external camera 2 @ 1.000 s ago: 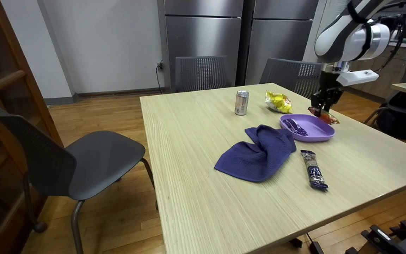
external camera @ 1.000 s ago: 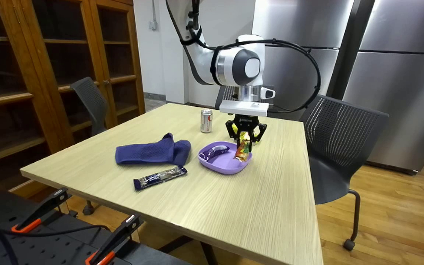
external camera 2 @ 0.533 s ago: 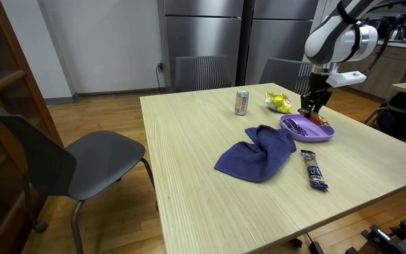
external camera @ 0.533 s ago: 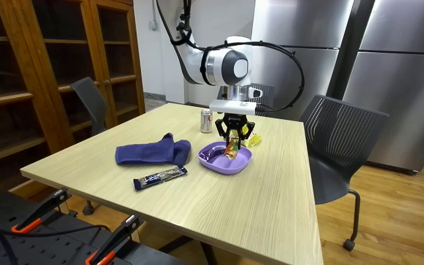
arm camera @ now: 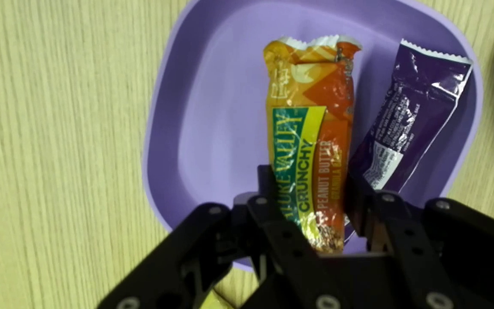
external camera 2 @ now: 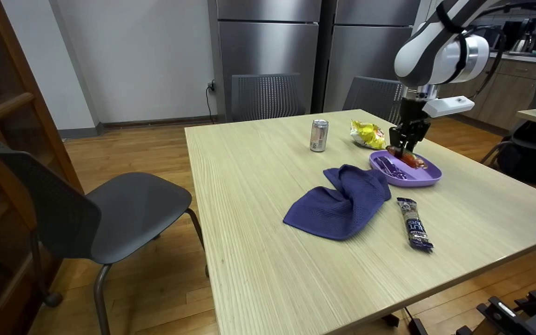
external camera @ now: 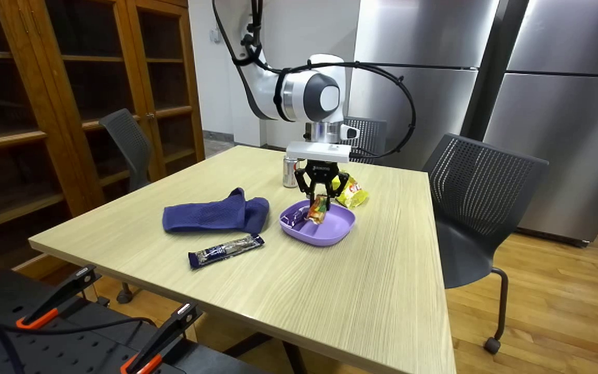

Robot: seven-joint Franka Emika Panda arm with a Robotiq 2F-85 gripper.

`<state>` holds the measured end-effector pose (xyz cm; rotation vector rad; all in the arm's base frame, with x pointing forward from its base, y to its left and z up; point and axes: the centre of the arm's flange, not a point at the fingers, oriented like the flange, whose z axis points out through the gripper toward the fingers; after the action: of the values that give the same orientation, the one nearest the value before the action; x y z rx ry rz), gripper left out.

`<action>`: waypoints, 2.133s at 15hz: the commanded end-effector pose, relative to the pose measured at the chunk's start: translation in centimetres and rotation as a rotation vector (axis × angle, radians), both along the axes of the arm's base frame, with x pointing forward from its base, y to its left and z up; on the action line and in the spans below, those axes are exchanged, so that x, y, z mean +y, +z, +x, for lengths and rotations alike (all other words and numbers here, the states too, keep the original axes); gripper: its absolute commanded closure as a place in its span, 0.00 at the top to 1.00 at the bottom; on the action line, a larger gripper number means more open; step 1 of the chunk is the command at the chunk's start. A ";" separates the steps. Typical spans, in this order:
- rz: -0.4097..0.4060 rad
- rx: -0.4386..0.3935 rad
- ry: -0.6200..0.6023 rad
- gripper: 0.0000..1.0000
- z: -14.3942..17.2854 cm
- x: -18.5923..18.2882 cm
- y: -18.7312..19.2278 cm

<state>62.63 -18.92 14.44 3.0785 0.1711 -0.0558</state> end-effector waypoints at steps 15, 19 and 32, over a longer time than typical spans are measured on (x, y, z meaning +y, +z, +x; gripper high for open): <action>-0.001 0.014 -0.182 0.17 -0.1 1.6 -1.0; -0.001 0.030 -0.237 0.17 -0.1 1.9 -1.9; -0.002 0.020 -0.306 1.00 -0.4 0.8 -1.4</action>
<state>62.13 -18.08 12.04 3.0697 -0.2534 -0.0998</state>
